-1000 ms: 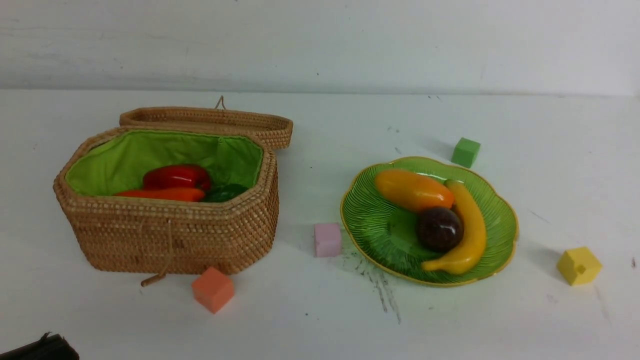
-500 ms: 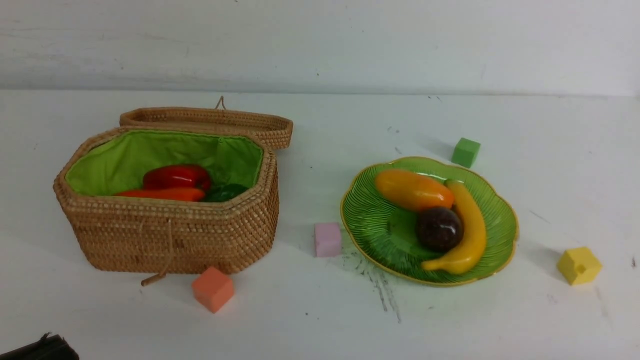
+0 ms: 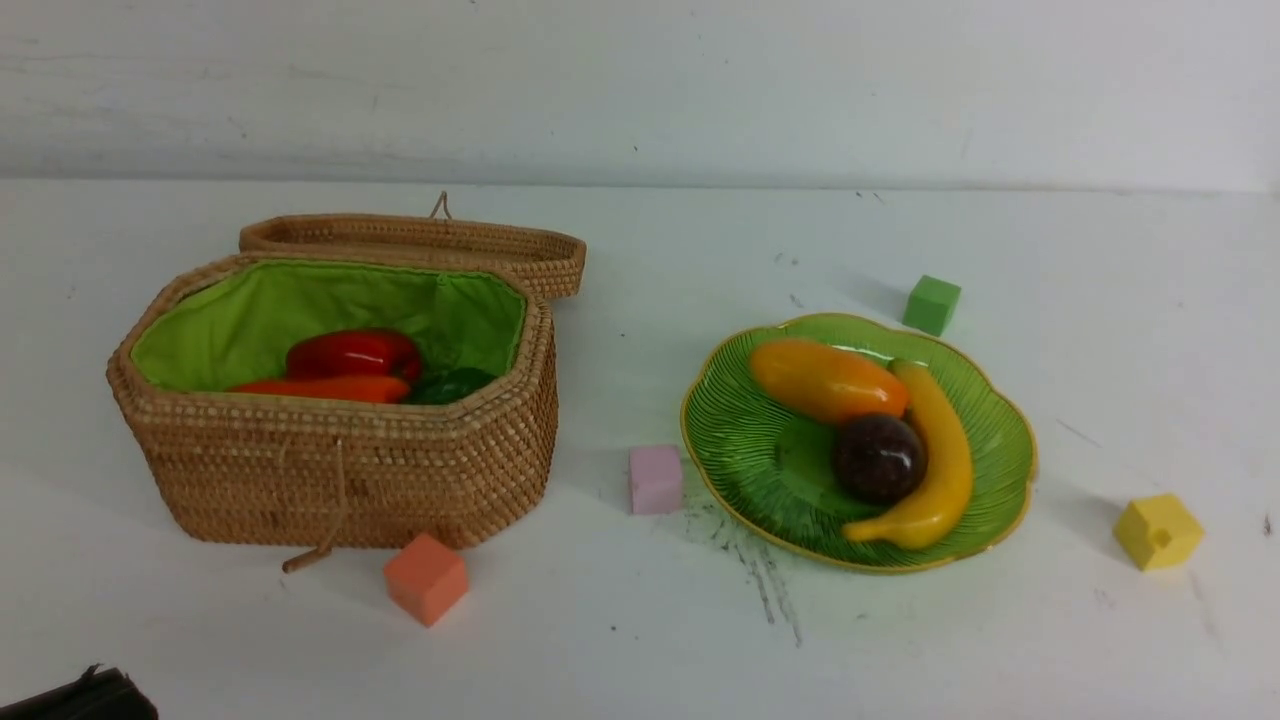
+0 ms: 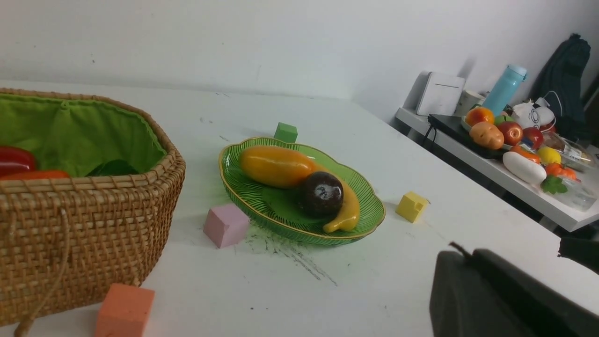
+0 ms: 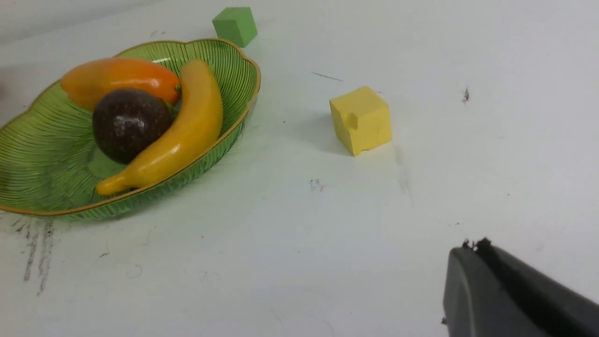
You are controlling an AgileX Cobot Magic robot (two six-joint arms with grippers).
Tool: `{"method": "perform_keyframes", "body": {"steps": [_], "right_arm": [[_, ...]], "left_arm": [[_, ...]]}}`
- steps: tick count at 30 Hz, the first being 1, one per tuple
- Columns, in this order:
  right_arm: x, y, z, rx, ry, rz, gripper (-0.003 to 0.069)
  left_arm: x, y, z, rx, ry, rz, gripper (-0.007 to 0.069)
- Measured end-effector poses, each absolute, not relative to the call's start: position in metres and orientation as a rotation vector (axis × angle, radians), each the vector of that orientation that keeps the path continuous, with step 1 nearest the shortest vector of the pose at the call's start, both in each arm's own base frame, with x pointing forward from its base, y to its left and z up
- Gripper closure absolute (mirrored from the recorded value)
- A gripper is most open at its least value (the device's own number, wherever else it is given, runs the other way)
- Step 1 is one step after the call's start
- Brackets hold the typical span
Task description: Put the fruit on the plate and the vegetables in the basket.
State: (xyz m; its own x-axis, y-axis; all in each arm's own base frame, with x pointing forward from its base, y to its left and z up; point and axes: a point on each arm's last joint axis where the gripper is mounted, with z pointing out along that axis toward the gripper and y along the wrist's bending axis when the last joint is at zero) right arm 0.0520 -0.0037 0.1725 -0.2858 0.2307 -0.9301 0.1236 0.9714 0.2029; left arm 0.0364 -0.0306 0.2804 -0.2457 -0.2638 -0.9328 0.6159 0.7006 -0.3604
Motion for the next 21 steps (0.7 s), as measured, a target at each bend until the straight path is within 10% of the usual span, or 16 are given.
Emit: {"method": "perform_keyframes", "body": {"steps": [10, 21], "right_arm": [[0.052, -0.004, 0.173, 0.258, 1.866, 0.106, 0.0645], [0.052, -0.004, 0.173, 0.259, 1.865, 0.107, 0.0632]], "left_arm": [[0.037, -0.031, 0.281, 0.298, 1.595, -0.844, 0.0604], [0.053, -0.014, 0.210, -0.027, 1.594, -0.433, 0.0638]]}}
